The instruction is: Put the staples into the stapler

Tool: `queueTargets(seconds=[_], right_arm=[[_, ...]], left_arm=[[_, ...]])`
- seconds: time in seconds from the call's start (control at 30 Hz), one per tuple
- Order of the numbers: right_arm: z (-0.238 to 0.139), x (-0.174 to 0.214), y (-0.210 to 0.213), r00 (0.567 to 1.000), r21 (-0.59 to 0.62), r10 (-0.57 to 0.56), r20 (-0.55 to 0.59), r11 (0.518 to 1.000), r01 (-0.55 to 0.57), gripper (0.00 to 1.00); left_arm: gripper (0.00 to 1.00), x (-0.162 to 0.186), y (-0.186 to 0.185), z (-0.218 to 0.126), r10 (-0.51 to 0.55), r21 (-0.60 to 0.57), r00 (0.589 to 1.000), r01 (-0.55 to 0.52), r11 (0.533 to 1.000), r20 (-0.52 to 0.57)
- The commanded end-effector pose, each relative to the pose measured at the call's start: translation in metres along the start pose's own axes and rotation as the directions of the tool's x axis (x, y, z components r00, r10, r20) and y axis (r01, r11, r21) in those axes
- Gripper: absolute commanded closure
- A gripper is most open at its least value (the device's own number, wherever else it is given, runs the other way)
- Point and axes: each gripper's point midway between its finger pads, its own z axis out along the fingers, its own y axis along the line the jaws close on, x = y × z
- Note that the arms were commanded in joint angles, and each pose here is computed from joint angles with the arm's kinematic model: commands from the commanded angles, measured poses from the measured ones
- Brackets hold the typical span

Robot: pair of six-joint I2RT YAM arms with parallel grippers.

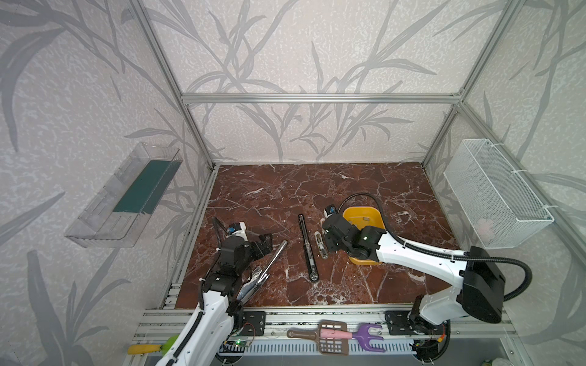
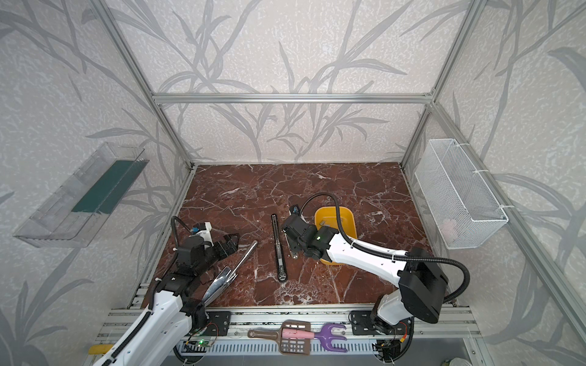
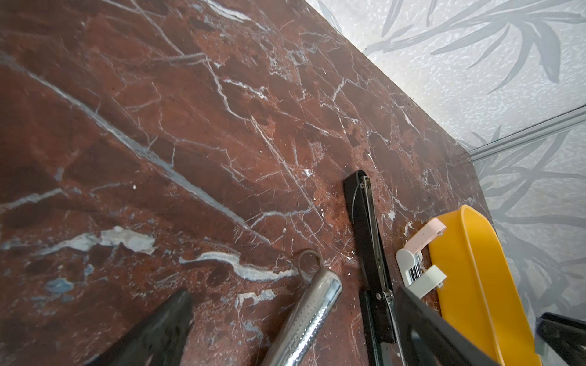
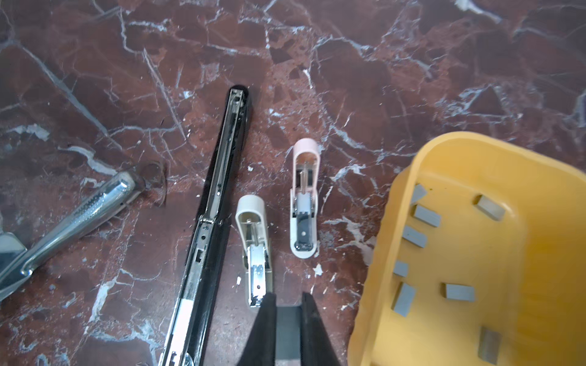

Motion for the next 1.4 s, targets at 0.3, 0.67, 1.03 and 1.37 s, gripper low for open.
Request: queueTargets(seconds=[0.3, 0.67, 1.03, 1.37], right_arm=[[0.019, 0.041, 0.001, 0.999, -0.001, 0.013, -0.05, 1.0, -0.013, 0.91], [0.032, 0.053, 0.034, 0.998, -0.058, -0.003, -0.067, 0.998, -0.001, 0.92], [0.041, 0.056, 0.038, 0.997, -0.022, -0.04, -0.066, 0.999, 0.039, 0.93], [0.04, 0.045, 0.038, 0.996, 0.003, -0.083, -0.043, 0.997, 0.083, 0.93]], left_arm=[[0.01, 0.011, -0.028, 0.001, 0.025, 0.141, 0.999, -0.019, 0.99, -0.038], [0.01, 0.015, -0.033, 0.0, 0.059, 0.152, 0.997, -0.052, 0.987, -0.042], [0.01, 0.016, -0.036, 0.0, 0.072, 0.155, 0.996, -0.064, 0.986, -0.044], [0.01, 0.017, -0.036, 0.0, 0.078, 0.155, 0.996, -0.07, 0.985, -0.045]])
